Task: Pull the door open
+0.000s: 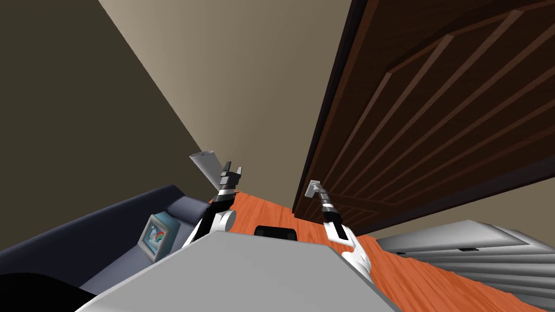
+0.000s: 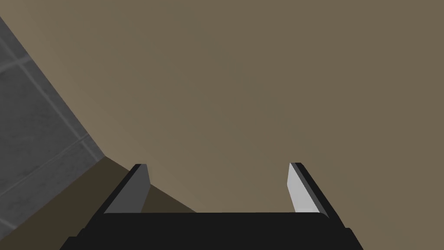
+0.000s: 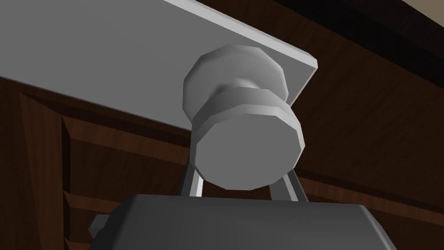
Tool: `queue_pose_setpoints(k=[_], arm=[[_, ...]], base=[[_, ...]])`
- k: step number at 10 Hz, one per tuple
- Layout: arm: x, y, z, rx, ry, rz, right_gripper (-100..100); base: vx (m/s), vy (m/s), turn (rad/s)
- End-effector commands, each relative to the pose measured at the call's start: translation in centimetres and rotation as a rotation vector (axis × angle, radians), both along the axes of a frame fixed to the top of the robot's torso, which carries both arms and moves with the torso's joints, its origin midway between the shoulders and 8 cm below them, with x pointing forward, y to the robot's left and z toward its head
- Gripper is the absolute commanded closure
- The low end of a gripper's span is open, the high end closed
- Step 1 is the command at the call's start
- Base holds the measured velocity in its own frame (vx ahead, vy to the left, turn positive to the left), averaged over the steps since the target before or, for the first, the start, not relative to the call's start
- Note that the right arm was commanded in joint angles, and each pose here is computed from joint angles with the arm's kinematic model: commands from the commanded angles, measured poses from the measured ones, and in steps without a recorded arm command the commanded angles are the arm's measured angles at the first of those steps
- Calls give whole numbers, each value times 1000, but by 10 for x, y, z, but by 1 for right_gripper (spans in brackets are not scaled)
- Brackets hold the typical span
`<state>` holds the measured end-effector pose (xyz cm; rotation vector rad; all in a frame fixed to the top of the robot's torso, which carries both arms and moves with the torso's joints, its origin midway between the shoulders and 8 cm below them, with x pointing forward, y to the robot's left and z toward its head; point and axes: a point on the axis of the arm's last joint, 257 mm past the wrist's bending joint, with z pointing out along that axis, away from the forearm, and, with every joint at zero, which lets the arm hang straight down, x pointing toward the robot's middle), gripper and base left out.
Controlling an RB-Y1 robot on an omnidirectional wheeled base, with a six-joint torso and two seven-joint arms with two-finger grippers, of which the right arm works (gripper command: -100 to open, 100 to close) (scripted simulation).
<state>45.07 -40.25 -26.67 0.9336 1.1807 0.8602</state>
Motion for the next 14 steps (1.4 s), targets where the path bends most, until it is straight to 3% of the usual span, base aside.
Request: queue_pose_setpoints(k=[1, 7, 10, 14], arm=[[4, 9, 9, 55, -33, 15, 100], [4, 1, 9, 379, -90, 4, 100], [4, -2, 9, 476, -110, -1, 100], [4, -6, 6, 708, -151, -6, 100]], base=[[-57, -30, 66], [-70, -37, 111], [-56, -30, 84], [-77, -37, 121]])
